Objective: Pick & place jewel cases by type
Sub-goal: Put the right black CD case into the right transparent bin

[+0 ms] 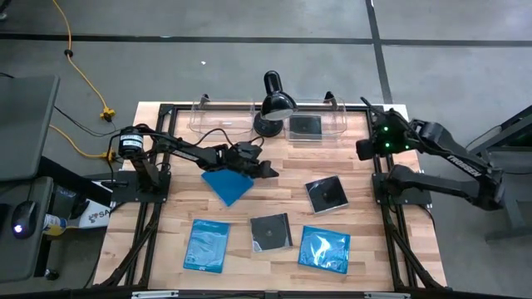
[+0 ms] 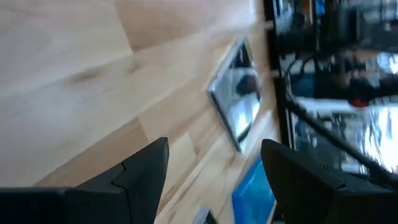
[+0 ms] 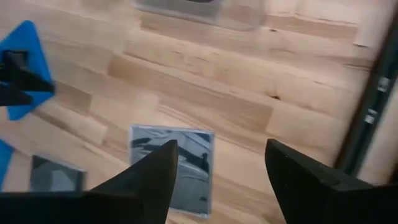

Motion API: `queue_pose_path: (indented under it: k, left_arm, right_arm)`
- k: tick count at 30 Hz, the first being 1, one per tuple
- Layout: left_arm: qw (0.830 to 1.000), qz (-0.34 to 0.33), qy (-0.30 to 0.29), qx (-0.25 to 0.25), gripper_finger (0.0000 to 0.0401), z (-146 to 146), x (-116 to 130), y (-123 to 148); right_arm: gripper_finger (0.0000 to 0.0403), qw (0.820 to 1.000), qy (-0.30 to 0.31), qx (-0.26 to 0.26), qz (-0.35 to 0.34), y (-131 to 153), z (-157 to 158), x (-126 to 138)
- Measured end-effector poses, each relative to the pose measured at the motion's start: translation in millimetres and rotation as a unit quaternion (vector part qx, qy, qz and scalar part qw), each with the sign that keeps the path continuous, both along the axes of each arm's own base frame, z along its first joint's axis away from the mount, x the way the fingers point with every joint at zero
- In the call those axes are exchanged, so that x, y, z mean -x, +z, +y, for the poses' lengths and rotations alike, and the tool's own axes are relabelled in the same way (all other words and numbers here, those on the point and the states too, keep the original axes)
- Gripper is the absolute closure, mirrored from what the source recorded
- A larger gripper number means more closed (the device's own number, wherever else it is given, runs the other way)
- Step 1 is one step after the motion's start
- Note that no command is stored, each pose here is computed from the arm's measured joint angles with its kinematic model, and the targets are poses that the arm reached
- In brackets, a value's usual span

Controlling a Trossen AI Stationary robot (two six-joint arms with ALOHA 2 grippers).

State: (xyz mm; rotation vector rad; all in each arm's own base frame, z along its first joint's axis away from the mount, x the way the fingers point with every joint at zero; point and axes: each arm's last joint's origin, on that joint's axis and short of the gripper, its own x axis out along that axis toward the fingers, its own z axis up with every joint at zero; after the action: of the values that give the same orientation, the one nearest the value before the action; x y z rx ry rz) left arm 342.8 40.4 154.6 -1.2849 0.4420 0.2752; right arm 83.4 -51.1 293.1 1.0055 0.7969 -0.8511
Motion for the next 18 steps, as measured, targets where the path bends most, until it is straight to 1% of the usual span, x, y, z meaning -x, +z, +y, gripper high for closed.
queue_pose_path:
  k: [2, 4, 8, 11, 14, 18]
  left_arm:
    - [1.0, 0.005, 0.018, 0.003, 0.0146, -4.5, -4.0, -1.4]
    - [1.0, 0.004, 0.021, 0.01, 0.0146, -10.4, -11.9, -4.5]
    - [0.999, -0.012, 0.012, 0.031, 0.0146, -23.9, -38.8, -11.7]
    - [0.999, -0.025, 0.002, 0.047, 0.0146, -27.7, -58.0, -20.0]
    - [0.998, -0.044, -0.008, 0.053, 0.0146, -28.1, -72.9, -20.8]
    - [0.997, -0.049, -0.006, 0.061, 0.0146, -27.7, -88.2, -22.1]
  right_arm:
    - [0.0179, 1.0, -0.005, -0.003, 0.009, -3.7, 2.4, -1.2]
    - [0.0179, 1.0, -0.006, -0.016, 0.015, -11.9, 5.0, -3.3]
    - [0.0179, 0.998, 0.005, -0.053, 0.027, -39.1, 11.6, -10.1]
    - [0.0179, 0.997, 0.005, -0.07, 0.011, -56.9, 17.3, -15.3]
    - [0.0179, 0.997, 0.009, -0.082, -0.015, -69.4, 23.0, -19.6]
    - [0.0179, 0.995, 0.014, -0.1, -0.02, -82.9, 31.0, -21.5]
